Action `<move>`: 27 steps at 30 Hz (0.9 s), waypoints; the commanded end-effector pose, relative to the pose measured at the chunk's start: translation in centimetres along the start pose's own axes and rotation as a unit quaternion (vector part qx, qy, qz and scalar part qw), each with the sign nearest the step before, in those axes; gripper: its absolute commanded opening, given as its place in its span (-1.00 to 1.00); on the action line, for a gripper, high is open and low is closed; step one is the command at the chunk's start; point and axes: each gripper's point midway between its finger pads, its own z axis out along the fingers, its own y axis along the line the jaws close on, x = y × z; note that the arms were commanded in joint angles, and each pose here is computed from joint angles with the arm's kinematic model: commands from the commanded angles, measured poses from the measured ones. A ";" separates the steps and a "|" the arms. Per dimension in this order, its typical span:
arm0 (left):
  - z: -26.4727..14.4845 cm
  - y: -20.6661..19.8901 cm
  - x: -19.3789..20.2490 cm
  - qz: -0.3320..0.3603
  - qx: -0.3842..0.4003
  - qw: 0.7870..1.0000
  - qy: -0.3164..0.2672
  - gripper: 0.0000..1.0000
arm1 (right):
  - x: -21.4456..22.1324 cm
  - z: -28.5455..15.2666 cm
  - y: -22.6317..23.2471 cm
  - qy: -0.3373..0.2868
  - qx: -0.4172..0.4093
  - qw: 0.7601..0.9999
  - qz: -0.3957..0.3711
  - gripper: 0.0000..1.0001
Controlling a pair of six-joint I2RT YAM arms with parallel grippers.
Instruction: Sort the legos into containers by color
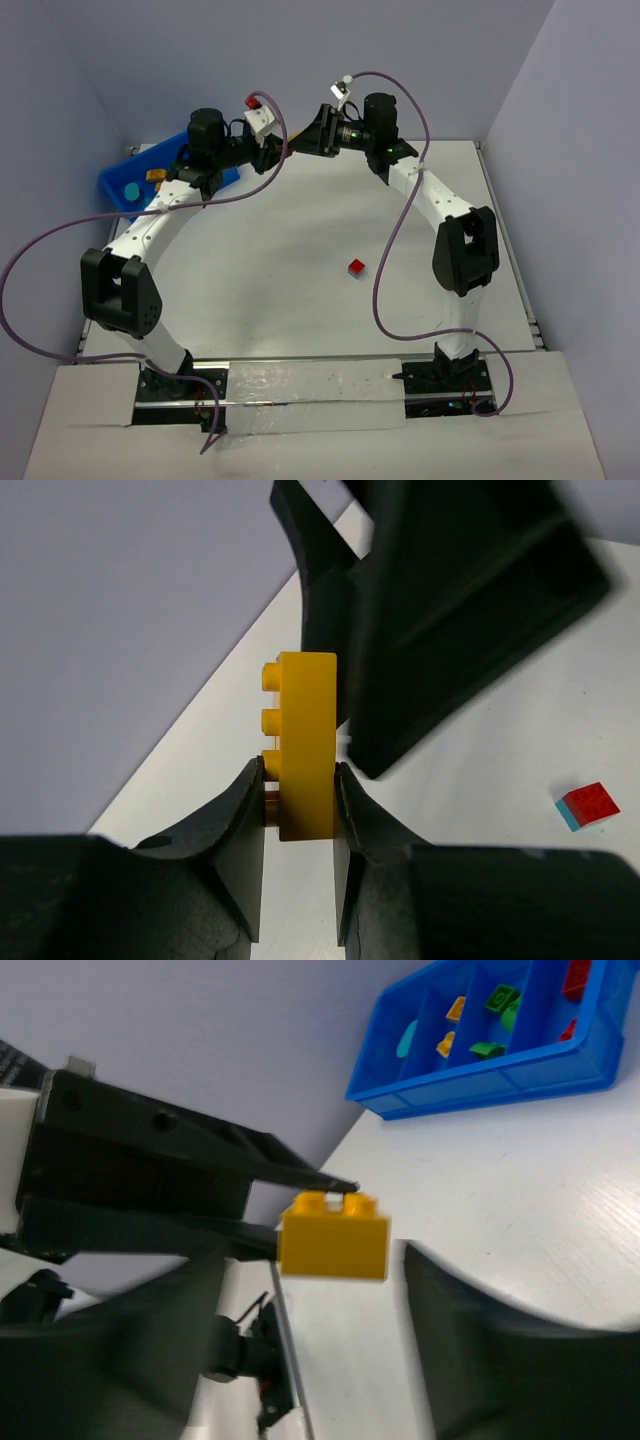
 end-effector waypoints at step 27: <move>-26.8 23.4 20.2 -0.418 -0.567 0.697 0.133 -1.00 | -0.6 -11.5 -7.4 0.017 0.239 0.955 -0.177 1.00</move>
